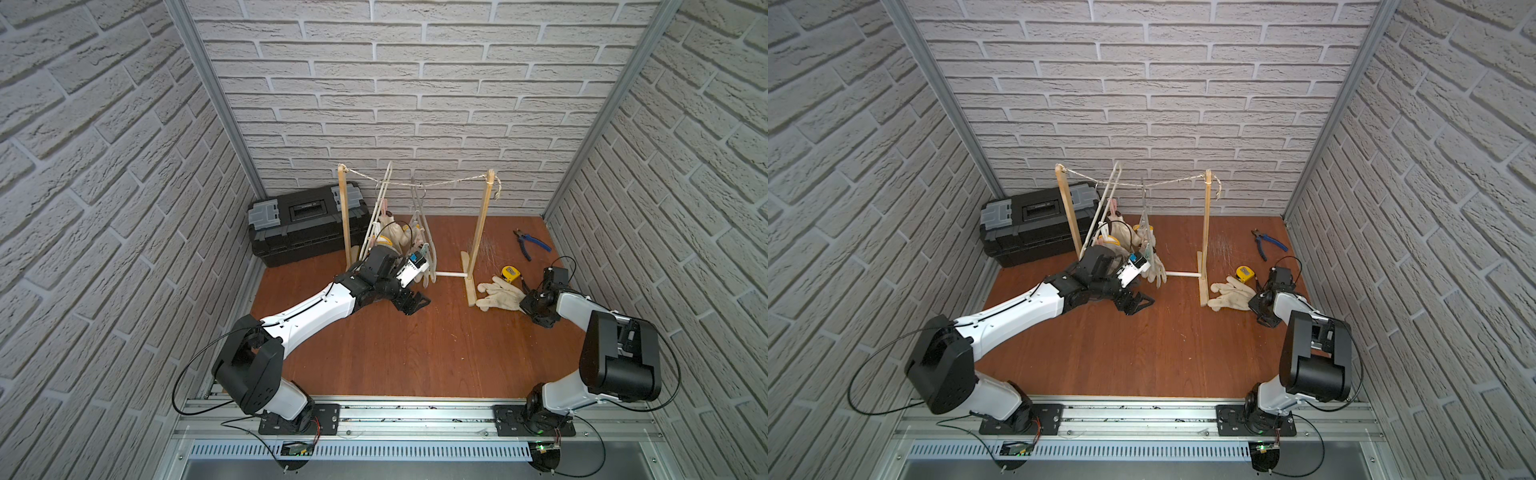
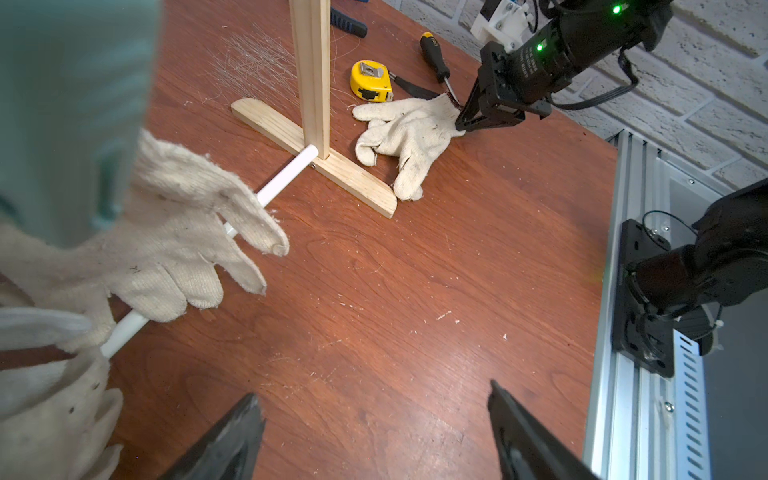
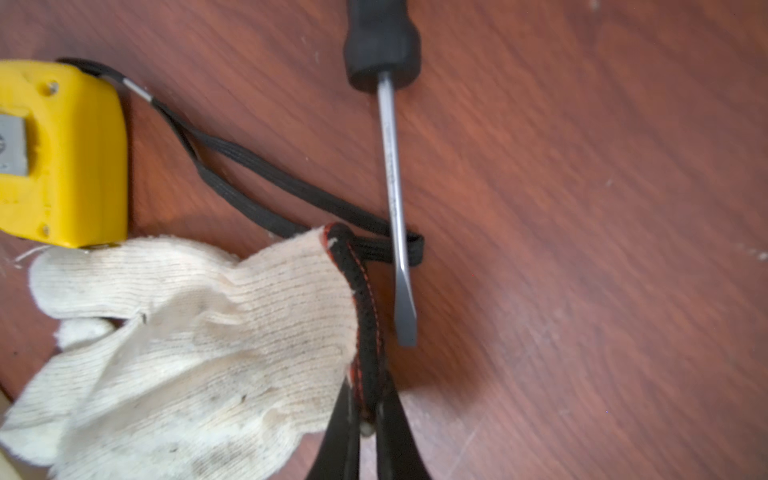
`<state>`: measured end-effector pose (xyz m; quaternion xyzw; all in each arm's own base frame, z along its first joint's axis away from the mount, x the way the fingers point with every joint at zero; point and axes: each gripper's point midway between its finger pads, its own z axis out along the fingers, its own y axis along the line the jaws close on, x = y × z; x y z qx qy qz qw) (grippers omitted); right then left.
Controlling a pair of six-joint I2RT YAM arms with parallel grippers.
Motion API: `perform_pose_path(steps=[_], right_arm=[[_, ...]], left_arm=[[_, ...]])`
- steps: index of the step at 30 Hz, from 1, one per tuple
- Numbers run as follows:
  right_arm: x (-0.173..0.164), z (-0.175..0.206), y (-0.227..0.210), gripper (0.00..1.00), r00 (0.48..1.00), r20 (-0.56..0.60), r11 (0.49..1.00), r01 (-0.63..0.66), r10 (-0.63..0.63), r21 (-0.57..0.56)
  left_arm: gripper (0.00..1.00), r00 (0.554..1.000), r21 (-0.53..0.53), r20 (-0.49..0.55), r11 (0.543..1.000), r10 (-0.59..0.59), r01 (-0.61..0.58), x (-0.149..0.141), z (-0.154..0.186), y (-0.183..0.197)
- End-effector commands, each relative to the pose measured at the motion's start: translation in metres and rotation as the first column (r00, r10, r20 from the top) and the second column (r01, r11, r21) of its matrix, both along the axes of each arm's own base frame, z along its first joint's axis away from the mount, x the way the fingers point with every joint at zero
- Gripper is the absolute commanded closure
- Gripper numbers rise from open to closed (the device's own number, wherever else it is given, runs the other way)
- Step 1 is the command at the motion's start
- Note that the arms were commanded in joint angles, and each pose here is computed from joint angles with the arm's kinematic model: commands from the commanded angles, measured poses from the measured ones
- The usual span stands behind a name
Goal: Clip the gloves onto a hanger to dry
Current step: Pick up the glove from the center of the board.
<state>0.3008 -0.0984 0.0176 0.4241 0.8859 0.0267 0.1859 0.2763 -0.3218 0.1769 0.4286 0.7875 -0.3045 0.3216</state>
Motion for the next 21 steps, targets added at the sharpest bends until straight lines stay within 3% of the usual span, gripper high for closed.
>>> perform_pose_path(steps=[1, 6, 9, 15, 21], right_arm=[[0.004, 0.003, 0.006, 0.98, 0.998, 0.014, 0.998, -0.068, 0.068, 0.011], [0.014, 0.059, 0.017, 0.98, 0.967, 0.119, 0.97, -0.21, 0.224, -0.122], [0.022, 0.109, 0.039, 0.97, 0.902, 0.184, 0.903, -0.338, 0.392, -0.266], [0.015, 0.183, 0.095, 0.97, 0.682, 0.225, 0.683, -0.533, 0.696, -0.499], [-0.009, 0.225, 0.153, 0.97, 0.392, 0.167, 0.398, -0.638, 0.905, -0.659]], left_arm=[[0.15, 1.0, -0.008, 0.008, 1.0, -0.006, 0.006, 0.002, 0.008, 0.001], [0.16, 1.0, -0.001, 0.012, 1.0, -0.001, 0.001, 0.002, 0.015, 0.01], [0.18, 1.0, -0.003, 0.018, 1.0, 0.012, -0.012, 0.007, 0.022, 0.018], [0.21, 0.999, -0.047, 0.027, 0.999, 0.024, -0.022, 0.018, 0.047, 0.033], [0.21, 0.997, -0.041, 0.079, 0.999, 0.01, -0.007, 0.031, 0.066, 0.037]])
